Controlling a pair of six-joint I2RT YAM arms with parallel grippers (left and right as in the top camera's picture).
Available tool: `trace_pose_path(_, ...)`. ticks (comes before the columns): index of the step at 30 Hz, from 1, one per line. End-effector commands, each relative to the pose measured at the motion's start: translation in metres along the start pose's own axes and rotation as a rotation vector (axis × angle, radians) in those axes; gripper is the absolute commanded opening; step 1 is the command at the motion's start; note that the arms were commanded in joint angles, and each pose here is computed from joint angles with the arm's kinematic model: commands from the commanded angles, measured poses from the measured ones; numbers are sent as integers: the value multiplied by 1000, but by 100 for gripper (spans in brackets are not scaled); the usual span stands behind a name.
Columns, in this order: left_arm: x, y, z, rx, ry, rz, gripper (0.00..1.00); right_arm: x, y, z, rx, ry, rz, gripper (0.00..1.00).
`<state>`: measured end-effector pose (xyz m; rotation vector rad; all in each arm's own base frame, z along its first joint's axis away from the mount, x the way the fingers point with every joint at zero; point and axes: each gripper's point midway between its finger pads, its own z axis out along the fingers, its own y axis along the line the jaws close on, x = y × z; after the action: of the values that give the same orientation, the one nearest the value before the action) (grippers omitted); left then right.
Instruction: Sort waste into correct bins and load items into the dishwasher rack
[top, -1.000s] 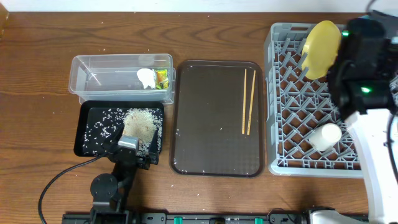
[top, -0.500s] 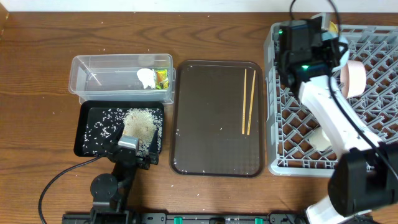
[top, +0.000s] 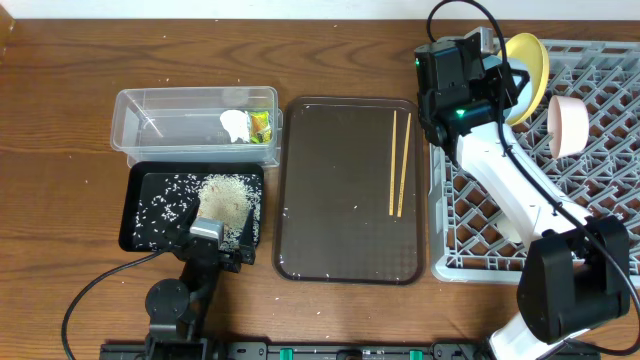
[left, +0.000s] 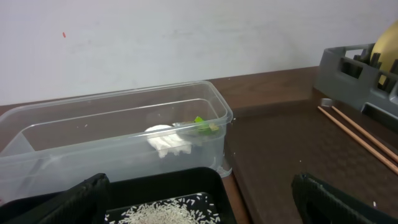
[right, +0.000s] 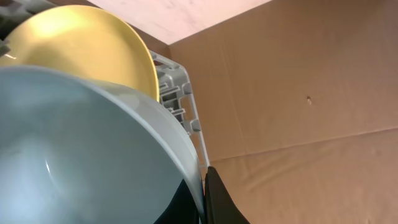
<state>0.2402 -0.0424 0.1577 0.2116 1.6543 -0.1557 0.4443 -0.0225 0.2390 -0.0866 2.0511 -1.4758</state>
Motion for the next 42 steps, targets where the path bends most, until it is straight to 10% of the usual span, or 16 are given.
trace_pose_path(1, 16, -2, 2, 16, 40, 1, 95, 0, -20, -7, 76, 15, 11, 1)
trace_pose_path(42, 16, -2, 2, 16, 40, 1, 95, 121, 3, 26, 39, 284, 41, 4)
